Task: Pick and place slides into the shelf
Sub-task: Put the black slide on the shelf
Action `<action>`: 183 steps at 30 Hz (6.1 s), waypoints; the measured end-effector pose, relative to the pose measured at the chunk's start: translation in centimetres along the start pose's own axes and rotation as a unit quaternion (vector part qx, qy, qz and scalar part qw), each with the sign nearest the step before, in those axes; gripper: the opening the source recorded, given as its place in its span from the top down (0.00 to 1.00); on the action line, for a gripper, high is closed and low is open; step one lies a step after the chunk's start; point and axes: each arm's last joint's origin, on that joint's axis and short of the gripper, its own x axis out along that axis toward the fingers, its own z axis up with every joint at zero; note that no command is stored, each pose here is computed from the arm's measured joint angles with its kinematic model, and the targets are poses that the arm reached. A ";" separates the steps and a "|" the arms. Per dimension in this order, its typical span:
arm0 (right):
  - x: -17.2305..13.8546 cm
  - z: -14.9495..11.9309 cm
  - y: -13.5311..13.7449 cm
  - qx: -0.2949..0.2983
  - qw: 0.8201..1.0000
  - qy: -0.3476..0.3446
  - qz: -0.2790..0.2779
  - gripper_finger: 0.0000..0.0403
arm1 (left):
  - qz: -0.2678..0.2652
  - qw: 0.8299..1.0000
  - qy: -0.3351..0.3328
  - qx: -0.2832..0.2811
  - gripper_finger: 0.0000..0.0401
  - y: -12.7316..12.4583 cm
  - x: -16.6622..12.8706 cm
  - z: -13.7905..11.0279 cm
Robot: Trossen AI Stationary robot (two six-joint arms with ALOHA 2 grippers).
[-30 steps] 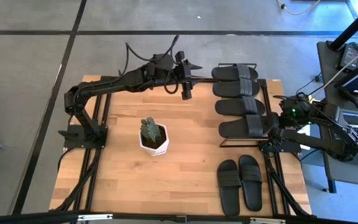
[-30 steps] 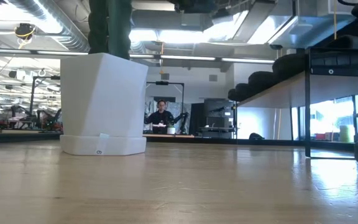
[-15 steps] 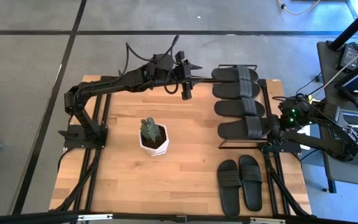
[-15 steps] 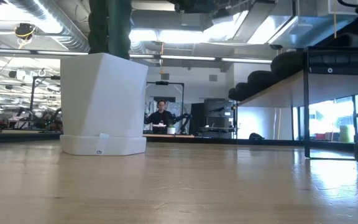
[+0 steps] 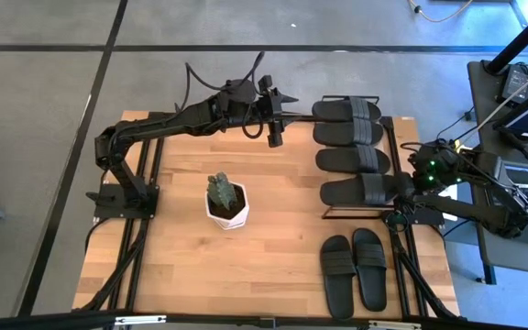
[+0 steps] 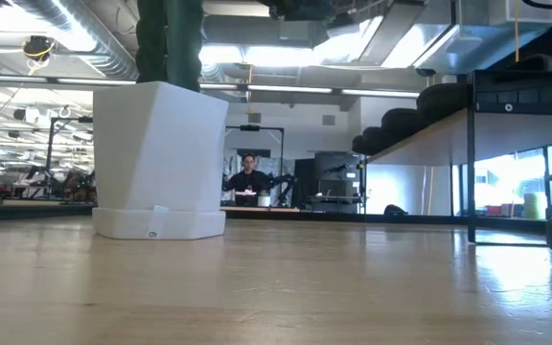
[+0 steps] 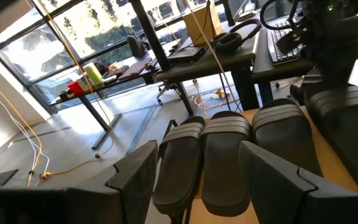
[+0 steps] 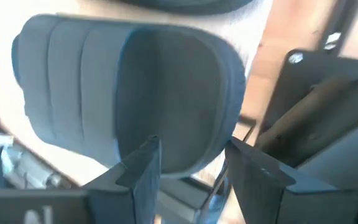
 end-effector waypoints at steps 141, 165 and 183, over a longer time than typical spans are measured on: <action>-4.9 -7.2 -3.9 0.017 0.958 -0.007 0.285 0.56 | -0.054 0.997 0.046 0.017 0.46 -3.2 -0.3 0.0; -3.6 -1.9 -1.2 -0.548 0.812 -0.171 -0.101 0.56 | -0.054 0.997 0.045 0.024 0.46 -3.2 -0.3 0.0; -0.7 0.8 -0.2 -0.618 0.763 -0.061 -0.180 0.56 | -0.073 0.997 0.037 0.016 0.46 -4.7 -0.5 0.6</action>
